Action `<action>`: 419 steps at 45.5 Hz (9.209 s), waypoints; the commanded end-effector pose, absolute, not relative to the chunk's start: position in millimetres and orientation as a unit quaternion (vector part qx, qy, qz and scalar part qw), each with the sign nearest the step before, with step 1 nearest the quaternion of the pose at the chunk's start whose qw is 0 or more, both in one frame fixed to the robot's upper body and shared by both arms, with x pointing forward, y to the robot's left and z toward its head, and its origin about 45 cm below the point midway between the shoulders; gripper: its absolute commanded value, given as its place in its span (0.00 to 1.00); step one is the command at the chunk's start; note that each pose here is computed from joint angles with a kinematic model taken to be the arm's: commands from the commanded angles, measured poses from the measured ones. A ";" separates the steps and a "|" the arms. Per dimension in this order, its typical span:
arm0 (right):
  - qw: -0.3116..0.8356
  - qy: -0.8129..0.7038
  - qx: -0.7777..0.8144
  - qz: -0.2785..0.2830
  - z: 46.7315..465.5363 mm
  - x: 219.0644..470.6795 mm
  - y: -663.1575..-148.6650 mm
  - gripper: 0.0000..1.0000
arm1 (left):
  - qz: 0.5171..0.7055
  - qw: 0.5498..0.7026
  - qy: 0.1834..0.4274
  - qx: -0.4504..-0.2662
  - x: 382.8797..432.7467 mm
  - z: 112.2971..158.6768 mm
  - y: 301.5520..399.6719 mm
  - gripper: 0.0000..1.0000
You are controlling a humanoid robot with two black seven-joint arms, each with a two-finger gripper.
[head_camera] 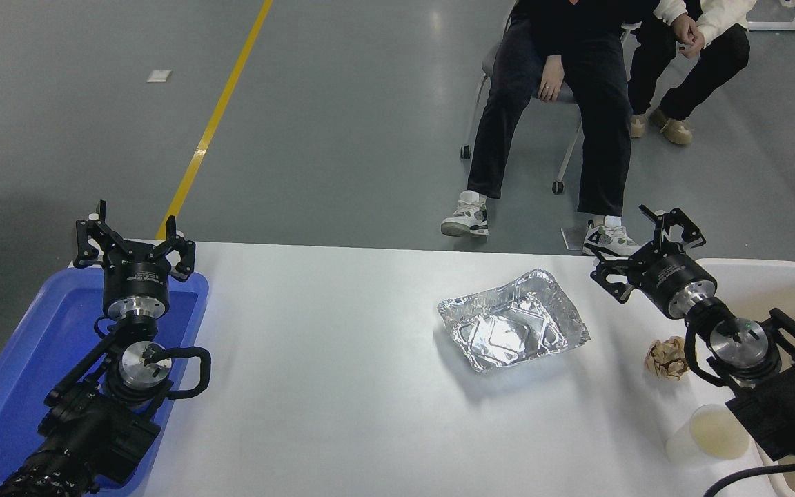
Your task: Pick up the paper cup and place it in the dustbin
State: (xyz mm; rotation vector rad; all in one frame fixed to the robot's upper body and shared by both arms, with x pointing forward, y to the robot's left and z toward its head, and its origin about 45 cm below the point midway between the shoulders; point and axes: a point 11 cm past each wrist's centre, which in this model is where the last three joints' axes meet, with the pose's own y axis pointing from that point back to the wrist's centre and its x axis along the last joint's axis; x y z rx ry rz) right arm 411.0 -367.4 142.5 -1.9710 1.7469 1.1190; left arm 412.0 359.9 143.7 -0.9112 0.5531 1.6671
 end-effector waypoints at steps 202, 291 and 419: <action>-0.582 0.295 -0.749 -0.117 369.7 371.6 -379.2 1.00 | 0.704 0.550 0.234 -0.384 412.1 143.6 359.7 0.99; -0.737 0.131 -0.663 -0.025 327.3 270.4 -405.9 1.00 | 0.704 0.549 0.234 -0.385 412.0 143.6 360.0 0.99; -0.726 0.102 -0.675 -0.084 130.3 231.3 -464.0 0.00 | 0.704 0.550 0.234 -0.384 412.0 143.6 359.6 0.99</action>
